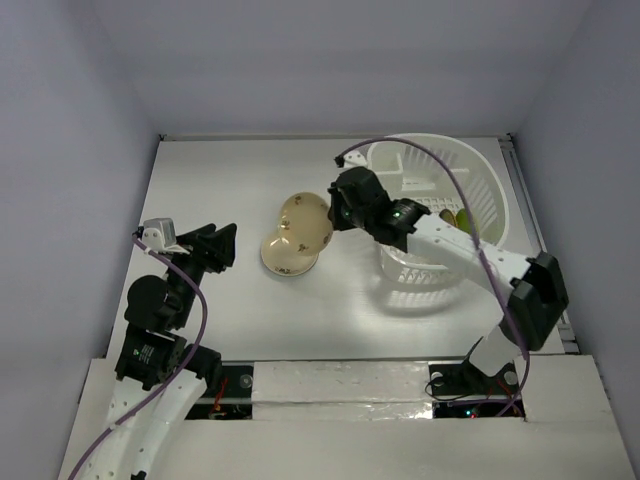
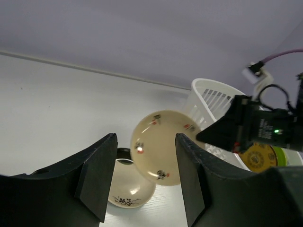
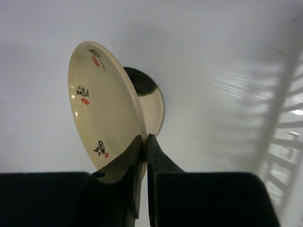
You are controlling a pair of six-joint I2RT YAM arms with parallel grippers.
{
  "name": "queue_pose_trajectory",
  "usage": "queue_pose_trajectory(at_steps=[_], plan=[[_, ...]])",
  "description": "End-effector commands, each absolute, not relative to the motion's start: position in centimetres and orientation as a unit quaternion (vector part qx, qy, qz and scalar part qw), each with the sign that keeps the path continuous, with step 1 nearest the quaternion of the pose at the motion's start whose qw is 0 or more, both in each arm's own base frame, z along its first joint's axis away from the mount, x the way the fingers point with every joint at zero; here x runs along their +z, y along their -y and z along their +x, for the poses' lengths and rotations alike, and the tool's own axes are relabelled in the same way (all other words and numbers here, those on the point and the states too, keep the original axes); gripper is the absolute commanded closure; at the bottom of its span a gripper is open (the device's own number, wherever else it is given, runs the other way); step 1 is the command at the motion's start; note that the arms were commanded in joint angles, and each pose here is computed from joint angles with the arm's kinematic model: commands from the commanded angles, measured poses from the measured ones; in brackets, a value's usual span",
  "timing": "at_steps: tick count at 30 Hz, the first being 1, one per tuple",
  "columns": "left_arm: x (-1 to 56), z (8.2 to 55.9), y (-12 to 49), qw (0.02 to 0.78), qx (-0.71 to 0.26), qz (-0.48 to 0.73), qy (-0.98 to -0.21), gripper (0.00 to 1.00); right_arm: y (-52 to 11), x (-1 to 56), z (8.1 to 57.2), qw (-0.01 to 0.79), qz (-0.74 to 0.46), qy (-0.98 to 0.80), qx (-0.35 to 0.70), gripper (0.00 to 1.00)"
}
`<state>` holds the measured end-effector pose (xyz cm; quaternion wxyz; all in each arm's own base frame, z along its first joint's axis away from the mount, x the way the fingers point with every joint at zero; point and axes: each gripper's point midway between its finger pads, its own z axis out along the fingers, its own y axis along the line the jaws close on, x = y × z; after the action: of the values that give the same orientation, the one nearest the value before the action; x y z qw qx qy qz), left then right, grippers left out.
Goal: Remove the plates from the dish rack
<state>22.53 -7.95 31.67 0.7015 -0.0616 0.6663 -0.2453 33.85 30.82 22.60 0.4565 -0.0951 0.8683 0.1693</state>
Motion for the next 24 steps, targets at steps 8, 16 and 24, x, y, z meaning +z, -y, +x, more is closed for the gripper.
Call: queue_pose_trajectory(at_steps=[8, 16, 24], plan=[[33.4, 22.5, 8.1, 0.715, -0.254, -0.059, -0.648, 0.51, -39.1, 18.4, 35.4, 0.412, -0.066, -0.858, 0.299, 1.00], [33.6, 22.4, 8.1, 0.717, -0.255, -0.059, -0.646, 0.51, -38.6, 12.9, 34.9, 0.374, -0.057, -0.885, 0.270, 0.91], [33.5, 22.4, 8.1, 0.716, -0.255, -0.059, -0.647, 0.51, -37.1, 10.7, 34.3, 0.363, -0.061, -0.899, 0.238, 0.54]])
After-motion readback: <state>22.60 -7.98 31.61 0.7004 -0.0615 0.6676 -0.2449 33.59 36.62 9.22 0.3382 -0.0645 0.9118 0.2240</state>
